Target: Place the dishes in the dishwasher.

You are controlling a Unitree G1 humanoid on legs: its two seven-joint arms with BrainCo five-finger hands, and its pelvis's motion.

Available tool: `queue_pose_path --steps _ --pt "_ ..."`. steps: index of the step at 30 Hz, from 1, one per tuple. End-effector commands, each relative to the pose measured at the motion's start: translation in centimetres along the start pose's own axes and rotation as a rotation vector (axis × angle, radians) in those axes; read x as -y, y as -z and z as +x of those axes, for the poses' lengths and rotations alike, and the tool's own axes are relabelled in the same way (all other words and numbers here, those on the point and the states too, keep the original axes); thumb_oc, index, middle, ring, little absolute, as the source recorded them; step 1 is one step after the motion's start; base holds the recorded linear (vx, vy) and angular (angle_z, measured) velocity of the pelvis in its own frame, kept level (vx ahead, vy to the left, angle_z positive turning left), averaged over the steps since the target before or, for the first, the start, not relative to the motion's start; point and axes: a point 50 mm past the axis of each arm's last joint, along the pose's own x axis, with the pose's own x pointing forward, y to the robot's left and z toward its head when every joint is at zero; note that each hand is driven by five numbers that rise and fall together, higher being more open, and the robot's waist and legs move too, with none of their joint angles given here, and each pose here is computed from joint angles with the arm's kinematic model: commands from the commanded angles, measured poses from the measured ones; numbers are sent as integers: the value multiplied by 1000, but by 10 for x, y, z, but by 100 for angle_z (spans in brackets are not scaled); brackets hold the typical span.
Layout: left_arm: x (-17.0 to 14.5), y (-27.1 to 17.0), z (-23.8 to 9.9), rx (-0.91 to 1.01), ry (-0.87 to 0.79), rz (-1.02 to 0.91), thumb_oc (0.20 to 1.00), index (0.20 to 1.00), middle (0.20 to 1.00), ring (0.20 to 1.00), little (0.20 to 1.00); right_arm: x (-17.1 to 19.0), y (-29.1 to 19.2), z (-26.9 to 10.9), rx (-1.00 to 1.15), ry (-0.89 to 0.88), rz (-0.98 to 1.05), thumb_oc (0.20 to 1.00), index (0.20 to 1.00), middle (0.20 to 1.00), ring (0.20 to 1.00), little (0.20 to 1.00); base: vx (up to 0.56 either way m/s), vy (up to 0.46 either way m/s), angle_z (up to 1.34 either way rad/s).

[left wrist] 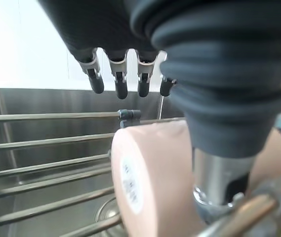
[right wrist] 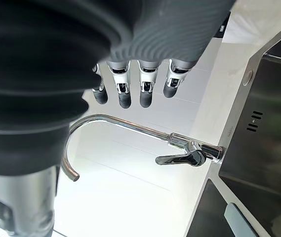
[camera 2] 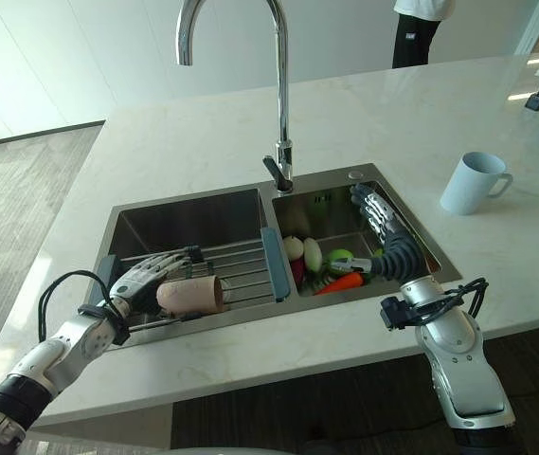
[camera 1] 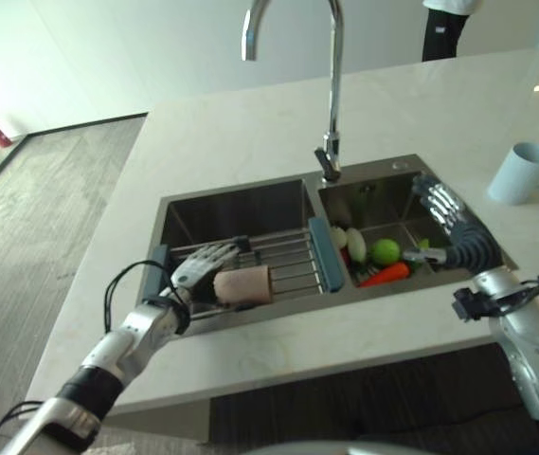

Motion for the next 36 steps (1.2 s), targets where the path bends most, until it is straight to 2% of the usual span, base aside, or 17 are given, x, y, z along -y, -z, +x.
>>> queue_pose_path --steps 1,22,36 --pt "-23 15 8 -30 -61 79 1000 1000 1000 1000 1000 7 -28 12 170 21 -51 1000 1000 1000 1000 1000 0 0 0" --pt "-1 13 11 -49 13 96 1000 1000 1000 1000 1000 5 -32 12 185 7 -73 1000 1000 1000 1000 1000 0 0 0" --pt "2 14 12 -58 41 91 1000 1000 1000 1000 1000 5 -34 13 185 0 -72 1000 1000 1000 1000 1000 -1 -1 -1"
